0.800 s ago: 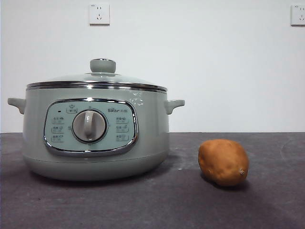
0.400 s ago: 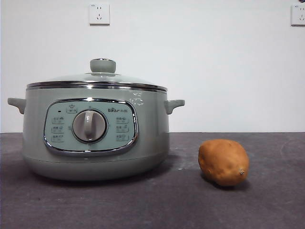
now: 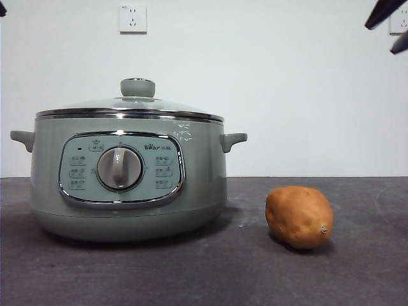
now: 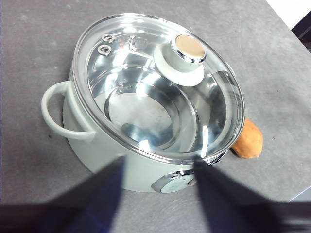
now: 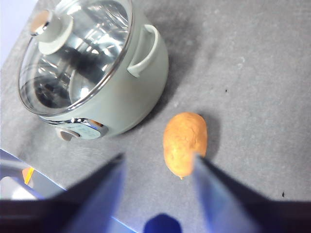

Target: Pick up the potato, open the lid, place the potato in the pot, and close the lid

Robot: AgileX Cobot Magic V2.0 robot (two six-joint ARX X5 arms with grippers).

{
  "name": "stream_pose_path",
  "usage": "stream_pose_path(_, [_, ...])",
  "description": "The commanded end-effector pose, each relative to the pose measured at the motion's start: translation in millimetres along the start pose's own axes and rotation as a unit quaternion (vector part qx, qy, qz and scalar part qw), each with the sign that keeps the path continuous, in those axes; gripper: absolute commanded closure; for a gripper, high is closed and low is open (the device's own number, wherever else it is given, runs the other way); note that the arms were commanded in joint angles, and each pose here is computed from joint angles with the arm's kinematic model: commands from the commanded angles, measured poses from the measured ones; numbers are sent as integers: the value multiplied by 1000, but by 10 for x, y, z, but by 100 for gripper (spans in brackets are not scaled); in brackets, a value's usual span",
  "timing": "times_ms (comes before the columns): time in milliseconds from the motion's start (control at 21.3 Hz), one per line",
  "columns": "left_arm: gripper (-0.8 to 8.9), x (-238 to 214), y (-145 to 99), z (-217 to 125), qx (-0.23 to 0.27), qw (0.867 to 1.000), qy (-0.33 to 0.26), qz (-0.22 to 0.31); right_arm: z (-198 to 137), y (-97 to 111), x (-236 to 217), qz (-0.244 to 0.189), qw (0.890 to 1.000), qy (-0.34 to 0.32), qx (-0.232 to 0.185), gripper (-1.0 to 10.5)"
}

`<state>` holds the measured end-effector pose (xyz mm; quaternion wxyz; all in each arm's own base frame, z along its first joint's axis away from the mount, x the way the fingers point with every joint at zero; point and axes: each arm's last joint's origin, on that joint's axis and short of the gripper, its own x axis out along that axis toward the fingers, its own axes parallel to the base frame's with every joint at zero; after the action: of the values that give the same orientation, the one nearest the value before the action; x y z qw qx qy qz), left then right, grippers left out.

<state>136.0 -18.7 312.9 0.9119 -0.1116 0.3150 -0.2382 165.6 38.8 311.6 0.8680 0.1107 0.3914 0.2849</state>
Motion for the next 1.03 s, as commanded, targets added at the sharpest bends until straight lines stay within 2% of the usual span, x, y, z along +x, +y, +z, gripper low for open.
stream_pose_path(47, [404,-17,-9,14,9,1000,-4,-2,24,22,60,5,1000,7,-8,418])
stream_pose_path(94, [404,-17,-9,14,9,1000,-4,-2,30,40,104,1,1000,13,-13,418])
stream_pose_path(235, [404,-17,-9,18,8,1000,-6,0,21,115,323,-45,997,51,-31,418])
stream_pose_path(470, [404,-17,-9,27,9,1000,-10,0,-39,255,811,-106,985,119,-69,418])
stream_pose_path(564, [404,-17,-9,27,9,1000,-10,1,-58,293,1014,-109,981,136,-83,418])
stream_pose_path(658, [404,-17,-9,27,9,1000,-10,1,-74,291,1215,-107,980,149,-76,419])
stream_pose_path(798, [405,-17,-9,27,9,1000,-10,1,-111,231,1491,-134,974,166,-77,419])
stream_pose_path(1033, [405,-17,-8,27,9,1000,-10,1,-170,125,1847,-138,971,182,-72,433])
